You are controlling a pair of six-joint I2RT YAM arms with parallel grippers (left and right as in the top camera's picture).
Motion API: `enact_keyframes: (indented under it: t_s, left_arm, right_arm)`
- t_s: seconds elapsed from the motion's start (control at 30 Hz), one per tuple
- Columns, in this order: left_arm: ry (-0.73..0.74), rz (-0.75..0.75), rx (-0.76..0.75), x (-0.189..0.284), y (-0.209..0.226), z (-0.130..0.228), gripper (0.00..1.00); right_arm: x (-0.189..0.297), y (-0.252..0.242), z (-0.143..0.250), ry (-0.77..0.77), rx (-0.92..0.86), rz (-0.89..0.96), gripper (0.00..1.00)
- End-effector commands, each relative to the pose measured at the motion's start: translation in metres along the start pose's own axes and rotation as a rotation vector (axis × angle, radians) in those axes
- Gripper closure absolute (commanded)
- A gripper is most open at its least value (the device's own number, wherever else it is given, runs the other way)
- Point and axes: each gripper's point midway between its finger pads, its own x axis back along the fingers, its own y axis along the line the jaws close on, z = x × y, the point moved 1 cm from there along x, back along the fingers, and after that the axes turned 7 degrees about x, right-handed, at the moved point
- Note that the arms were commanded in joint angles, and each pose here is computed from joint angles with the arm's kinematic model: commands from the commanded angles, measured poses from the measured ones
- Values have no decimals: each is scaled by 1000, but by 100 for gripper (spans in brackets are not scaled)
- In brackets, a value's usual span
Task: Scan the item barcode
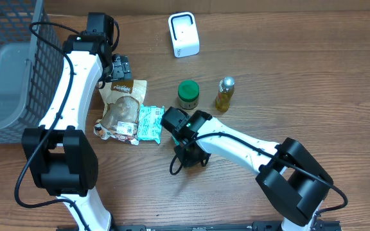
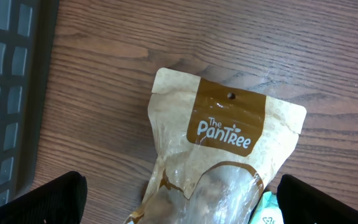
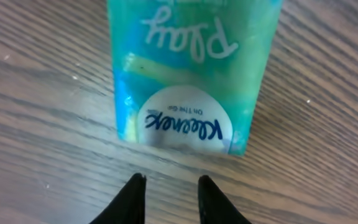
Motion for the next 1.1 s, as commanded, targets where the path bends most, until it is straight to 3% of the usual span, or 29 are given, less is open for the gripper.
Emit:
enact_keyframes:
  t_s: [0.0,0.33,0.53,0.7,0.87,1.07]
  left_arm:
    - [-24,-10,1,5,1,-5,0]
    - [-24,-10,1,5,1,-5,0]
    - [-24,-10,1,5,1,-5,0]
    - [-24,-10,1,5,1,-5,0]
    - [-24,-10,1,5,1,-5,0]
    - [-24,-10,1,5,1,-5,0]
  right_arm:
    - [0,-3,-8,-51,16,16,80]
    - [5,-33,-24,-130,5,210,82]
    - [20,-26,-28,-125,11,198,81]
    - [34,-2,-43,-177,40,126,75]
    - [32,2,-48,-195,49,122,68]
    - [16,2,-52,-190,49,123,67]
